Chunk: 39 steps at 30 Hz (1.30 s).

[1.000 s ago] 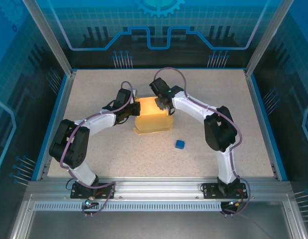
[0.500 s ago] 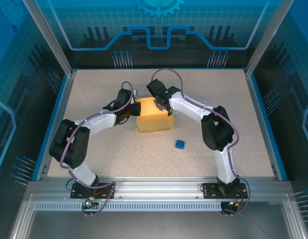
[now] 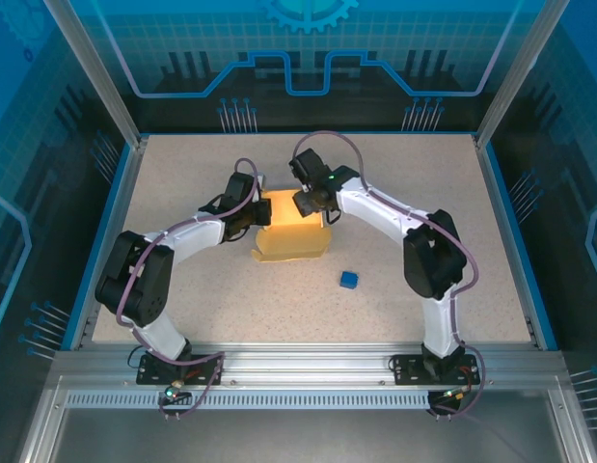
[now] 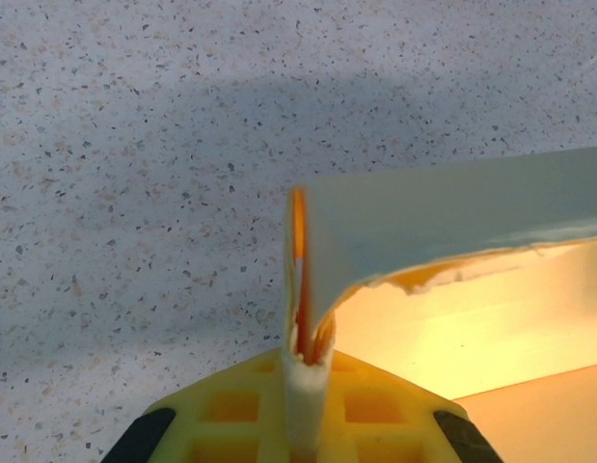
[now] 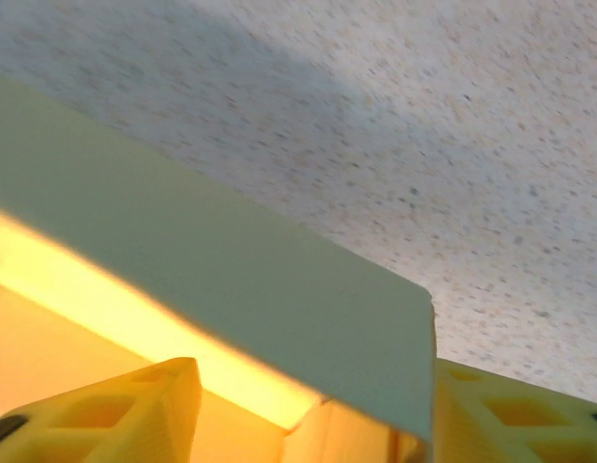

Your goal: Fold the paper box

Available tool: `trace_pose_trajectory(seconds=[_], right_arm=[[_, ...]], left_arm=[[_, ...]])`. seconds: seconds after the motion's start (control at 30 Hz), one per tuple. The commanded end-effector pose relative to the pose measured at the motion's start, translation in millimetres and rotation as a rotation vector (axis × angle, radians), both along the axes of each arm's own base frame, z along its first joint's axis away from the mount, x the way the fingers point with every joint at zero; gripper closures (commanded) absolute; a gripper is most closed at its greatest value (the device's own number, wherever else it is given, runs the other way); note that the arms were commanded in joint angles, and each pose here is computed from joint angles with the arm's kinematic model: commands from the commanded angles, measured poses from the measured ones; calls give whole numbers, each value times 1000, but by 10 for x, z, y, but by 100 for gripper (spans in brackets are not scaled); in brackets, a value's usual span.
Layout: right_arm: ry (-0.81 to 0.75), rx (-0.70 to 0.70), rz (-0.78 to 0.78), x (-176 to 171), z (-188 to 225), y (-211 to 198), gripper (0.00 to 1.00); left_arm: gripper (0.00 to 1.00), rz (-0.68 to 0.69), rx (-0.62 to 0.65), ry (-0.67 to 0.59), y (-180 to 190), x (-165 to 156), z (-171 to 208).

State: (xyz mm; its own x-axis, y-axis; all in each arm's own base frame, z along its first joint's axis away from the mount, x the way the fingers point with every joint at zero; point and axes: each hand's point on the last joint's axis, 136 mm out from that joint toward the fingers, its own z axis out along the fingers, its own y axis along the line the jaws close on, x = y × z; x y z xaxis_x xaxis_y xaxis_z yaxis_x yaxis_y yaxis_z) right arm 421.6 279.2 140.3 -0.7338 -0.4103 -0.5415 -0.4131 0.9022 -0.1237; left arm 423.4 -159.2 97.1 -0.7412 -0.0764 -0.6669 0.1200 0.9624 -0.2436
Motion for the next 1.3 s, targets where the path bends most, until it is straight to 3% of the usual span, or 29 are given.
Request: trace_pose_trajectory(seconds=[0.0, 0.23, 0.67, 0.83, 1.27], right_arm=[[-28, 148, 89, -116, 379, 197, 35], [-69, 166, 73, -156, 487, 39, 35], [-86, 167, 17, -98, 460, -299, 35], [-81, 153, 9, -117, 431, -352, 35], [-64, 126, -9, -145, 343, -425, 35]], left_arm=[[97, -17, 32, 15, 62, 20, 12], [97, -39, -9, 153, 225, -56, -186], [96, -148, 58, 392, 221, -248, -449], [95, -226, -14, 441, 36, -273, -452], [88, -268, 22, 501, -63, -201, -595]])
